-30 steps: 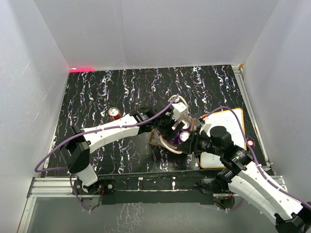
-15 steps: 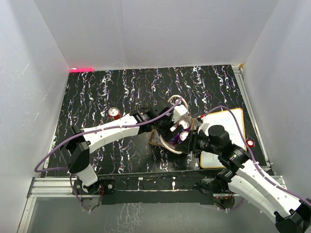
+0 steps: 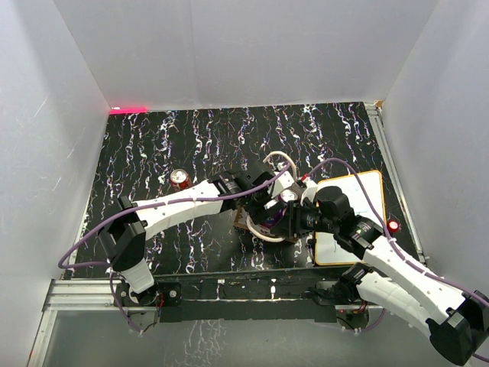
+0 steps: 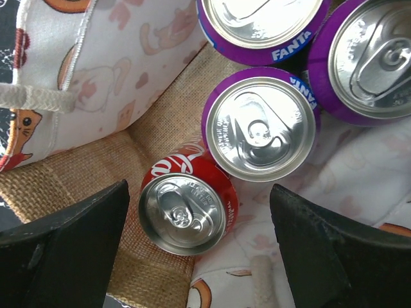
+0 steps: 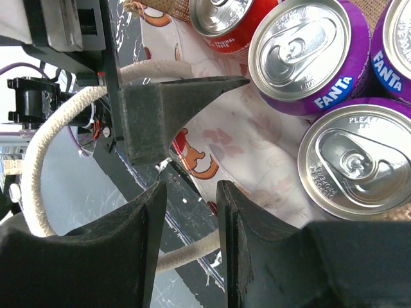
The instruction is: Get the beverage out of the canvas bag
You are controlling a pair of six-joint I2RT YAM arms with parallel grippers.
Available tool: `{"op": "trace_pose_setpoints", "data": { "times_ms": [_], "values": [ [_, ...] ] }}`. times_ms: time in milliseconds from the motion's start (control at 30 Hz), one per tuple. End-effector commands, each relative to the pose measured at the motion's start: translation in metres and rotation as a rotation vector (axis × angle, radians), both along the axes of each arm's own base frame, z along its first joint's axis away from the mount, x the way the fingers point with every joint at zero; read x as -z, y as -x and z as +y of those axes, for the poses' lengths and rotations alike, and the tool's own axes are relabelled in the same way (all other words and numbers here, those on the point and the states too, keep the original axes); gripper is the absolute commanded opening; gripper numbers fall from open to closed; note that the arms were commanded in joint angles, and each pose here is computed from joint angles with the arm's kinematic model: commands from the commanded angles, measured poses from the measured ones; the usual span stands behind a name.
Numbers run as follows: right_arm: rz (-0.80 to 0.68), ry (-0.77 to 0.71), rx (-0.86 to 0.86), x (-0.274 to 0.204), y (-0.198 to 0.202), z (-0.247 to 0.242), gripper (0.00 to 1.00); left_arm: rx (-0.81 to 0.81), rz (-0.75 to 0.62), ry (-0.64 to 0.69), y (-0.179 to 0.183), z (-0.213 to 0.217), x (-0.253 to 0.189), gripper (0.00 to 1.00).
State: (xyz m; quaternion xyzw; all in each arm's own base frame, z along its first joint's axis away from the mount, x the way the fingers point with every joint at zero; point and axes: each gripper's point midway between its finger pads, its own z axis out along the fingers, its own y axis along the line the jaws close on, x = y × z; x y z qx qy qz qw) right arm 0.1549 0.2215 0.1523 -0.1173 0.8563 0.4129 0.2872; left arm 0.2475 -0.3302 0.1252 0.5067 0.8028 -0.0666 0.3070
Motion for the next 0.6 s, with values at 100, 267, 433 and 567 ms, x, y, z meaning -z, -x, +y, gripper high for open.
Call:
{"op": "trace_pose_setpoints", "data": {
  "times_ms": [100, 267, 433, 567],
  "values": [
    [-0.045, 0.025, -0.007, -0.007, -0.006, -0.001, 0.40, -0.026, -0.023, -0.200, -0.001, 0.040, 0.019, 0.88],
    [-0.082, 0.061, 0.050, -0.013, -0.016, -0.009, 0.41, -0.043, 0.018, -0.216, 0.006, 0.044, 0.032, 0.88],
    [-0.127, 0.065, 0.080, -0.026, -0.026, -0.010, 0.42, -0.056, 0.049, -0.246, 0.011, 0.050, 0.048, 0.86],
    [-0.135, 0.075, 0.094, -0.027, -0.029, -0.012, 0.43, -0.073, 0.046, -0.294, 0.010, 0.058, 0.055, 0.86]
  ]
}}
